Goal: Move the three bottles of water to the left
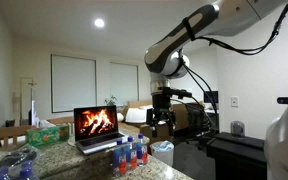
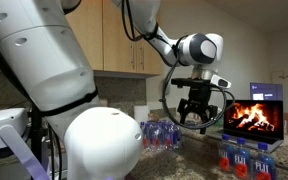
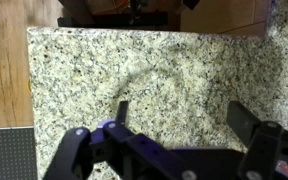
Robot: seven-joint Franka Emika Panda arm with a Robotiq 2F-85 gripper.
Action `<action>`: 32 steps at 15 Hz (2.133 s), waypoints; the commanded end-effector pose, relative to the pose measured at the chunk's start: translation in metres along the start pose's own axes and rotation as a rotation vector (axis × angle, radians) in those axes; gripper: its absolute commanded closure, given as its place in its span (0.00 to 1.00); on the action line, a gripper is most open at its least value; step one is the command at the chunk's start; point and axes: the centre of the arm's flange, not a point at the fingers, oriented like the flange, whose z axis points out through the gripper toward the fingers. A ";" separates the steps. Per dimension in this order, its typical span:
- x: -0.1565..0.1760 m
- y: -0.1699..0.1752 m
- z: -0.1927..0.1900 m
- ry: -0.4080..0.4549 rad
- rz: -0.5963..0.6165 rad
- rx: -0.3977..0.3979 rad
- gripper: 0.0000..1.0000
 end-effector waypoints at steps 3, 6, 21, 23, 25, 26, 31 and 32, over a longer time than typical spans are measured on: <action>0.000 0.000 0.000 0.000 0.000 0.000 0.00; 0.000 0.000 0.000 0.000 0.000 0.000 0.00; 0.066 -0.001 -0.037 0.054 -0.052 -0.058 0.00; 0.090 0.004 -0.051 0.080 -0.058 -0.101 0.00; 0.114 0.013 -0.065 0.111 -0.058 -0.157 0.00; 0.124 0.020 -0.070 0.117 -0.046 -0.188 0.00; 0.166 0.072 -0.077 0.105 -0.005 -0.213 0.00; 0.142 0.054 -0.072 0.113 0.019 -0.199 0.00</action>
